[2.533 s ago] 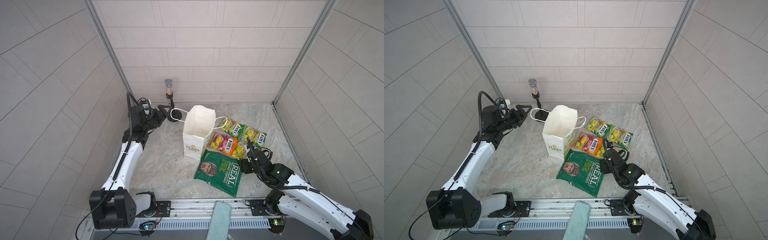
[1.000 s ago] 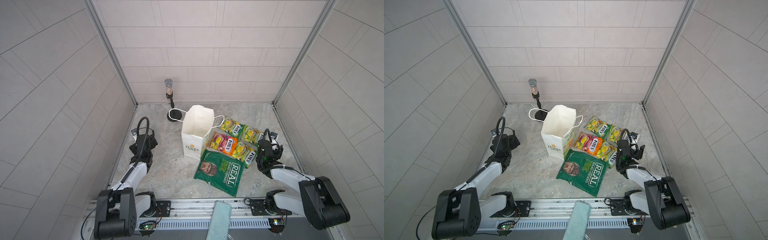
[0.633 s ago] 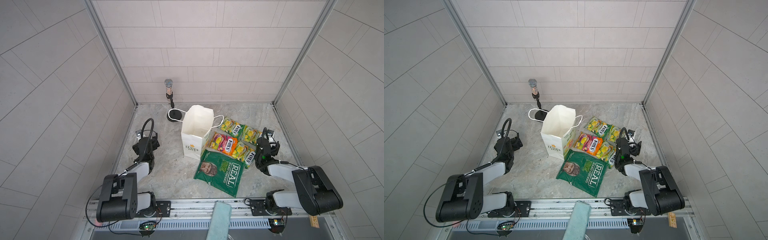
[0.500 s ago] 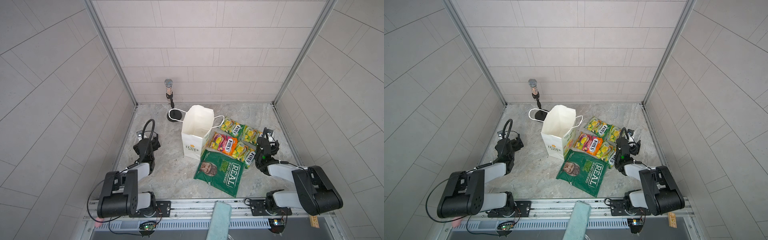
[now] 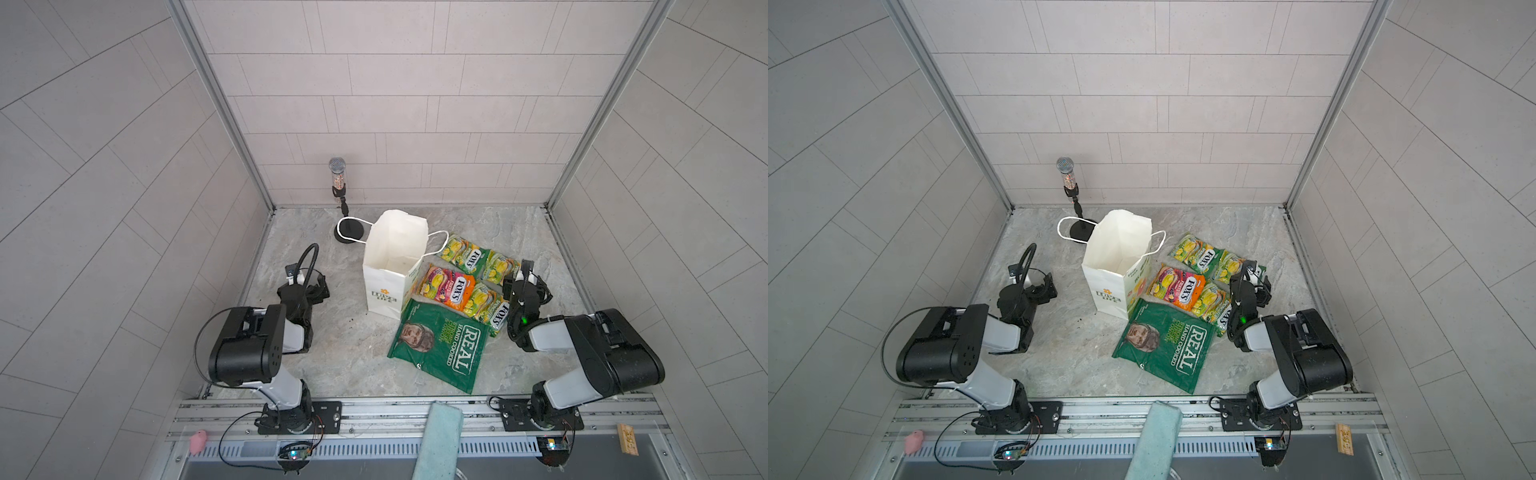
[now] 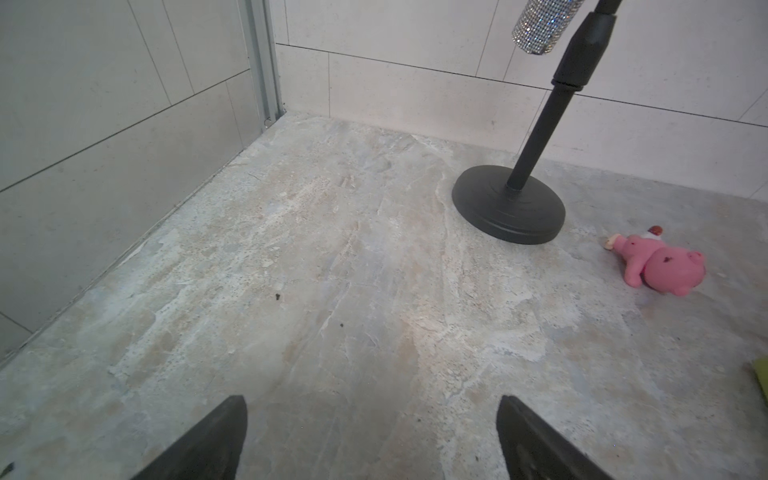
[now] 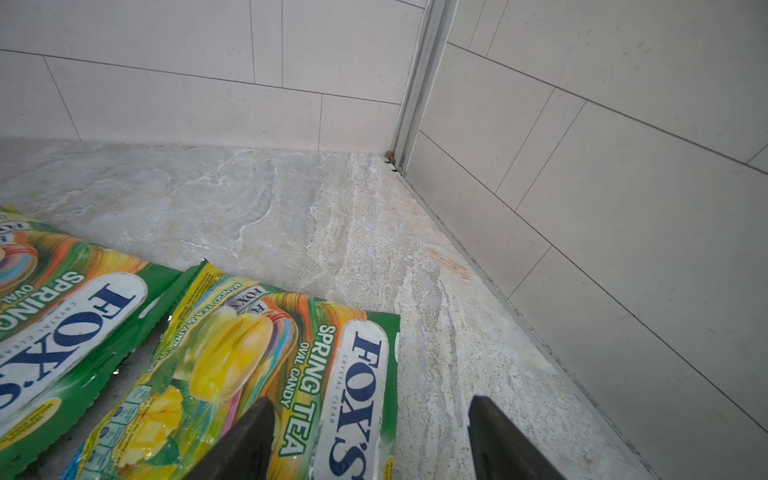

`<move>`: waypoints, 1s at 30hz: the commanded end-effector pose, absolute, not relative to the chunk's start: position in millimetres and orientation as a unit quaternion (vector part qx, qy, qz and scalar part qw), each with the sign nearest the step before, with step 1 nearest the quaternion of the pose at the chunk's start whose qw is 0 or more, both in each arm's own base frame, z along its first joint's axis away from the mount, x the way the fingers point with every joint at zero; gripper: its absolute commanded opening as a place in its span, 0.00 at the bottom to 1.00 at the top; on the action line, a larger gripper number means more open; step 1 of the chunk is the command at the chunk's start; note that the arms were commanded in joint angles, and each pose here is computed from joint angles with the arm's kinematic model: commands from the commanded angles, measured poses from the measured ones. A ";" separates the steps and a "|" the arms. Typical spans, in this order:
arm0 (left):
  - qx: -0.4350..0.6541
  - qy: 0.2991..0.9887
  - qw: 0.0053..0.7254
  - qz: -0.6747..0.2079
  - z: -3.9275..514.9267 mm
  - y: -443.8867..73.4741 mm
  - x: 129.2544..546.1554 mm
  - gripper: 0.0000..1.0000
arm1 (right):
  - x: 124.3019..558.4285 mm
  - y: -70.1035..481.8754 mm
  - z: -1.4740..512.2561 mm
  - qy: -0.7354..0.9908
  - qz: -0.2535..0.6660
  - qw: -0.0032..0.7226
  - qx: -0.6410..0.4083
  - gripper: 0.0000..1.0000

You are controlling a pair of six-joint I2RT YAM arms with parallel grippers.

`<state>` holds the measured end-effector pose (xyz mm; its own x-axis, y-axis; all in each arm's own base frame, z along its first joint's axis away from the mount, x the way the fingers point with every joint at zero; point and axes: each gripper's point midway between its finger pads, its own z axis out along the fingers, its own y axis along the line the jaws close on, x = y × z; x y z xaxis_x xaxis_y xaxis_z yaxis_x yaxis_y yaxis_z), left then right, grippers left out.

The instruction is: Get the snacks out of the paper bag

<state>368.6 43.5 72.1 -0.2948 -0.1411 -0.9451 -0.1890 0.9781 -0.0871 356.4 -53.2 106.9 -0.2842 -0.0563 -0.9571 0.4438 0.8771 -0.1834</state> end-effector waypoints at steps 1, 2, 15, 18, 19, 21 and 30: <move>-0.085 0.777 0.624 0.013 94.0 39.1 373.0 0.99 | 362.5 -47.5 115.4 0.761 -0.200 0.607 0.109 0.75; -0.085 0.775 0.627 0.012 94.6 39.1 374.3 0.99 | 363.8 -46.1 115.1 0.762 -0.197 0.607 0.105 0.75; -0.095 0.808 0.576 0.080 88.7 41.5 391.2 1.00 | 377.9 -48.0 99.2 0.787 -0.206 0.573 0.103 0.99; -0.091 0.808 0.577 0.078 88.7 39.7 391.6 1.00 | 378.3 -48.0 99.8 0.786 -0.205 0.574 0.104 0.99; -0.091 0.809 0.576 0.079 88.8 39.9 392.2 1.00 | 378.2 -48.5 99.9 0.786 -0.205 0.574 0.103 0.99; -0.087 0.808 0.578 0.076 88.9 38.3 391.5 1.00 | 378.0 -48.1 99.4 0.786 -0.205 0.573 0.103 0.99; -0.043 0.823 0.564 0.048 84.6 22.0 399.2 1.00 | 377.9 -48.5 99.5 0.786 -0.206 0.573 0.103 0.99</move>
